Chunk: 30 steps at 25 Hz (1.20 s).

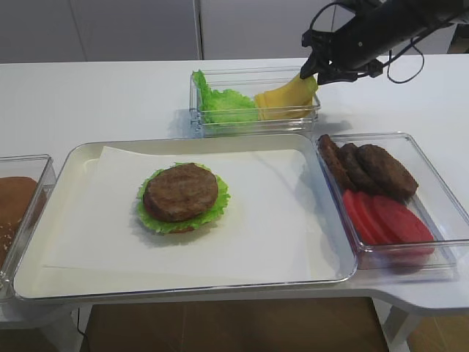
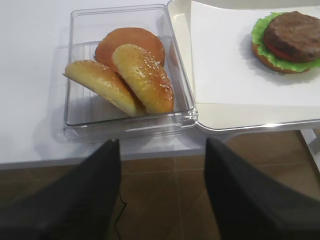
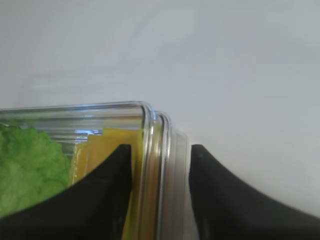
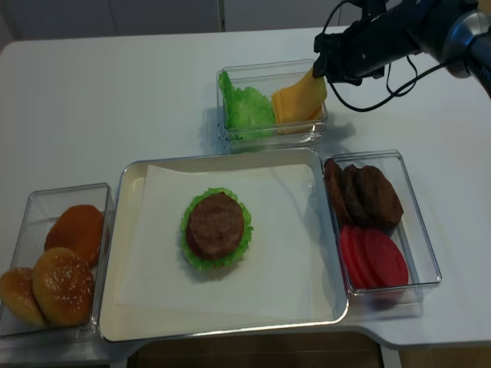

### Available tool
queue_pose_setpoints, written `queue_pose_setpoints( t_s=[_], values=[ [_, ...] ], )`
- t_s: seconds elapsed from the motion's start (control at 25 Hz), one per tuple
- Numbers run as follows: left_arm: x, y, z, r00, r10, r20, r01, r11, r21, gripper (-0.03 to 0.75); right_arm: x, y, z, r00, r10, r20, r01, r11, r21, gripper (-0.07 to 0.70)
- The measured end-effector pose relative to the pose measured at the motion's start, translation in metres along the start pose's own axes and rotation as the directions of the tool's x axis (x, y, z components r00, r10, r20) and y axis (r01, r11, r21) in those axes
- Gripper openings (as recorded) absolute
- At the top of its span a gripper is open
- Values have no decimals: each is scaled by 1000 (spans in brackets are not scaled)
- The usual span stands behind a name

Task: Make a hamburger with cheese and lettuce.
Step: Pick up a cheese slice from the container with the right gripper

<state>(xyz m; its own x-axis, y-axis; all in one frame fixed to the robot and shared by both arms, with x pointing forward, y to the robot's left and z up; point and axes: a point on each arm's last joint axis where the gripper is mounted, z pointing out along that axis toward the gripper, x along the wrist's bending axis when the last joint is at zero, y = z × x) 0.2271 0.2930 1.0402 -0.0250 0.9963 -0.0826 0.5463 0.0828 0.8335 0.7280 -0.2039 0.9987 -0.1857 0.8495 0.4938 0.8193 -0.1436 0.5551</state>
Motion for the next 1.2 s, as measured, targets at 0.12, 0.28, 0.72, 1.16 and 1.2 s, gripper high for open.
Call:
queue_pose_setpoints(
  t_s=[0.12, 0.28, 0.72, 1.16, 1.2],
  values=[
    [0, 0, 0, 1000, 0, 0, 0, 1000, 0, 403, 0, 0, 0, 1000, 3, -2, -3, 1000, -1, 268],
    [0, 0, 0, 1000, 0, 0, 0, 1000, 0, 403, 0, 0, 0, 1000, 2, -5, -2, 1000, -2, 199],
    [0, 0, 0, 1000, 0, 0, 0, 1000, 0, 403, 3, 3, -2, 1000, -18, -19, 18, 1000, -13, 124],
    [0, 0, 0, 1000, 0, 0, 0, 1000, 0, 403, 4, 1, -2, 999, -31, -26, 31, 999, 10, 195],
    [0, 0, 0, 1000, 0, 0, 0, 1000, 0, 403, 3, 1, -2, 999, -33, -25, 33, 999, 10, 194]
  ],
)
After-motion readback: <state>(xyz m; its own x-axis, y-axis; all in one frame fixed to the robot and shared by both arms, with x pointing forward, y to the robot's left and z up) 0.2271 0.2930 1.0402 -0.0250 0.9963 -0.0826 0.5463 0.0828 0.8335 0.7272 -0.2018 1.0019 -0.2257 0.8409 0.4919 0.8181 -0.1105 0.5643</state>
